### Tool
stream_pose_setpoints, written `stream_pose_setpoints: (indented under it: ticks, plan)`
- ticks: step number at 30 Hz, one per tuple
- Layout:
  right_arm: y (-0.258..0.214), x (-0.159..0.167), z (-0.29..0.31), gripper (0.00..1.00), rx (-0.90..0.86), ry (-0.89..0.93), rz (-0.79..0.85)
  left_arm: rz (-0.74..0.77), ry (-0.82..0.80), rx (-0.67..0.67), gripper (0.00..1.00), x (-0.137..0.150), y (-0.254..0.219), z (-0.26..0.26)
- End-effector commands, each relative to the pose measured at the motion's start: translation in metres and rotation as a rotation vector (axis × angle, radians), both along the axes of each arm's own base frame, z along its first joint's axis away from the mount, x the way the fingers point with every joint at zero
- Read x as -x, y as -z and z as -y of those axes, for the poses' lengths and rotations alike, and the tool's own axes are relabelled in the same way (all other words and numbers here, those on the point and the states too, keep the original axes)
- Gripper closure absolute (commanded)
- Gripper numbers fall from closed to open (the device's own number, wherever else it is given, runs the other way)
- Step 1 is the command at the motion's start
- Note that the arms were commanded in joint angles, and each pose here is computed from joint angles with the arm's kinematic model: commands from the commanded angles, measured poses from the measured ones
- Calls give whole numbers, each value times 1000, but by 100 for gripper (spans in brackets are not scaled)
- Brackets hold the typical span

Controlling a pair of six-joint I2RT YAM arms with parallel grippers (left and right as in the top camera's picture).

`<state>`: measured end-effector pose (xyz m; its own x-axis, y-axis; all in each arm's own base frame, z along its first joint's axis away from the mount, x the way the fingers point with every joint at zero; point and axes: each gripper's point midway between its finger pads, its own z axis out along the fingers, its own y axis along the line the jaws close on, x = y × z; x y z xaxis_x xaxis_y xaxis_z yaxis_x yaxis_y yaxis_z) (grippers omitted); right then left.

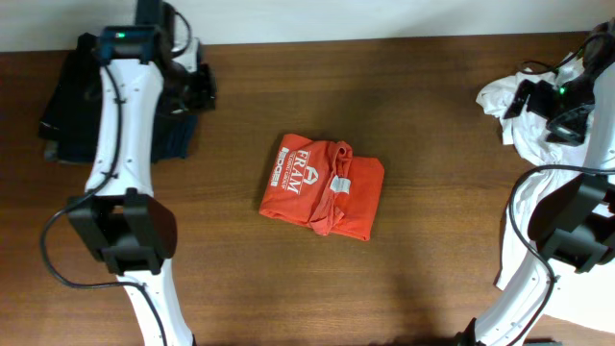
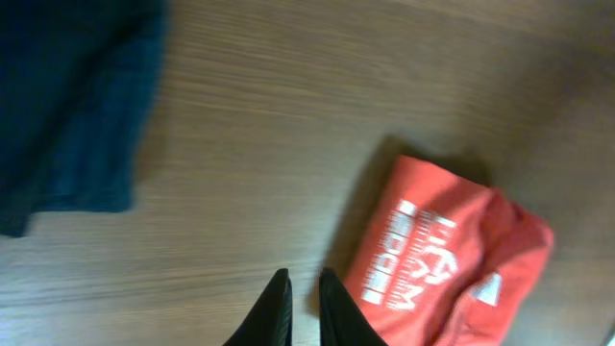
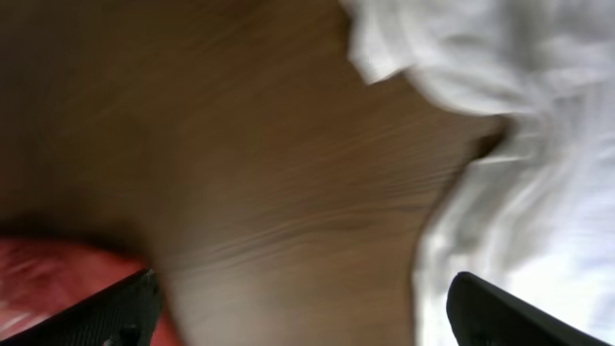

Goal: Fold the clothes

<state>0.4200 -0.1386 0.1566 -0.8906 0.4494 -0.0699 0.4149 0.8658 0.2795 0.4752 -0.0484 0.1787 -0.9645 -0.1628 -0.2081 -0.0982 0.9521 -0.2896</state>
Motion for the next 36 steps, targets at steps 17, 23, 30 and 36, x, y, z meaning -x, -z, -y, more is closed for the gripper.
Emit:
stream_pose_setpoints:
  ticks: [17,23,30,36]
  plan:
    - [121,56,-348,0,-40,-452,-229,-147,12,137,99,23,60,10]
    - [154,77,-352,37,-67,-409,-283,-90,144,145,99,19,57,55]
    - [131,58,-349,96,-132,-439,-233,-93,138,117,99,19,59,50]
    - [103,48,-361,66,-204,-481,-198,-94,144,116,99,20,59,53]
